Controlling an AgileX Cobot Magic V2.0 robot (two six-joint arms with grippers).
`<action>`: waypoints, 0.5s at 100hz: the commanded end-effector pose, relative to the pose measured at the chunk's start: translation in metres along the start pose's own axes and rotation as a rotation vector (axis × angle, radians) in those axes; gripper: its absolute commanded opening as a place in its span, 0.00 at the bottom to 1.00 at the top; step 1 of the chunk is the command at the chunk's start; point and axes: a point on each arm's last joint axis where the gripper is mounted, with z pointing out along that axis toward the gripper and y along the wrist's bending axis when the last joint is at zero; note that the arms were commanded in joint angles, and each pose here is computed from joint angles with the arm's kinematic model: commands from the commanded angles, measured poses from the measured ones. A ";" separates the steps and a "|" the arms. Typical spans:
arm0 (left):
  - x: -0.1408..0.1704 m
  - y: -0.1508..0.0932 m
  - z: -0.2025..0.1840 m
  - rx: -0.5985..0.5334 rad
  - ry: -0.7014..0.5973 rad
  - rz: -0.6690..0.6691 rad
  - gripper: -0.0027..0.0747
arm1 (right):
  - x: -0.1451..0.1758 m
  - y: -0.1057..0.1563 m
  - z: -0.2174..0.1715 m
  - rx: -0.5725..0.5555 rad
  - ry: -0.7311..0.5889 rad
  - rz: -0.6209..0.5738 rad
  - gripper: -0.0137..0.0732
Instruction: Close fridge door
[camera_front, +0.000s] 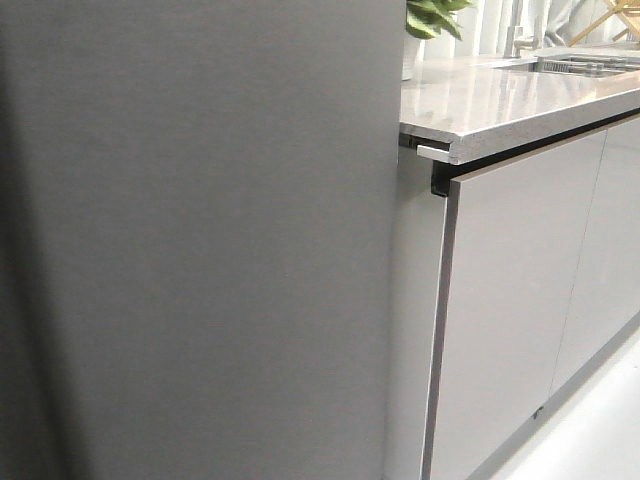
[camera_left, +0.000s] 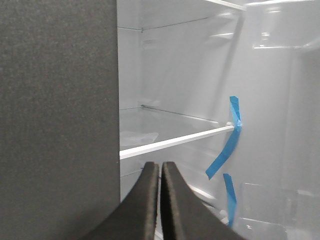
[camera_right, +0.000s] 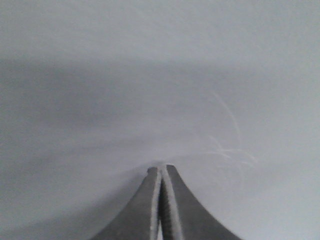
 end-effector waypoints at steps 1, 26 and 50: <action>0.004 0.000 -0.002 0.005 -0.058 -0.012 0.01 | -0.020 0.002 -0.004 0.041 -0.127 -0.028 0.11; 0.004 0.000 -0.002 0.005 -0.058 -0.012 0.01 | -0.007 -0.011 0.036 0.093 -0.121 -0.027 0.11; 0.004 0.000 -0.002 0.005 -0.058 -0.012 0.01 | 0.012 -0.029 0.071 0.153 -0.105 -0.023 0.11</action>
